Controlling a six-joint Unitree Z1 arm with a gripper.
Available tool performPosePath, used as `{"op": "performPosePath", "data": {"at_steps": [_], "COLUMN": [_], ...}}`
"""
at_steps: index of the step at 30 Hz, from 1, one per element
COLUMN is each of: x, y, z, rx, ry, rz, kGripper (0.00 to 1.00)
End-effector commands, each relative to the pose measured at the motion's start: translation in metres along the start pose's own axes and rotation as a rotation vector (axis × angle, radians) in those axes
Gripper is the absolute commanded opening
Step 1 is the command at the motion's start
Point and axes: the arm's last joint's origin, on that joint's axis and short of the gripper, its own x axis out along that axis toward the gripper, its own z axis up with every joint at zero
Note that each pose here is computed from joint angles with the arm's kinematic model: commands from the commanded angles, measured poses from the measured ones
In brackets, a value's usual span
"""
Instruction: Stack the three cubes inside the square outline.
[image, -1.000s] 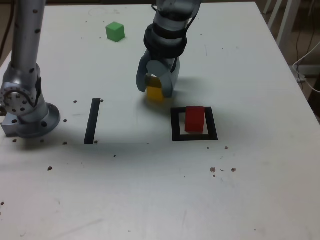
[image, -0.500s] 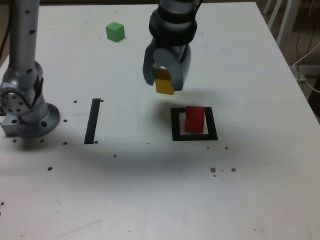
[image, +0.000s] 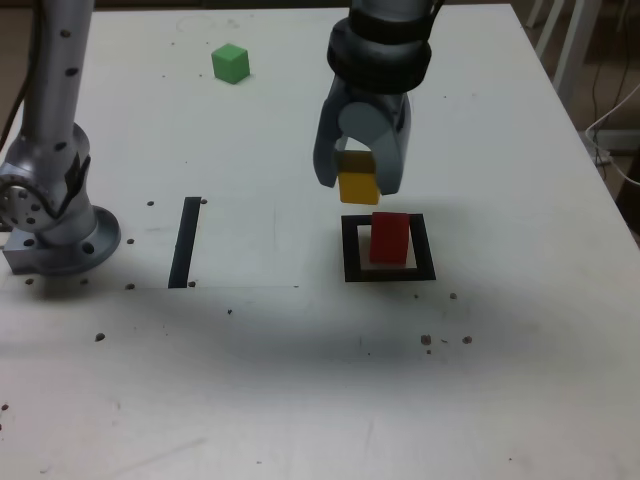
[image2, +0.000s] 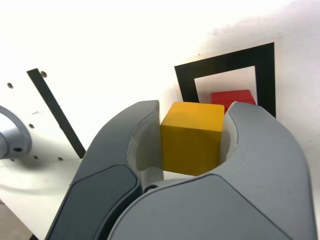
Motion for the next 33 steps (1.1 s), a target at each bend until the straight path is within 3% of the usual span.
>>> {"op": "performPosePath", "data": {"at_steps": [1,11,33], "x": [0.0,0.0,0.017], "y": [-0.004,-0.007,-0.004], "z": [0.006,0.022,0.034], "rx": [-0.009,-0.031,-0.048], "ry": [-0.002,-0.024,0.017], "rz": [-0.01,-0.044,-0.055], "kGripper": [0.28,0.28,0.28]}}
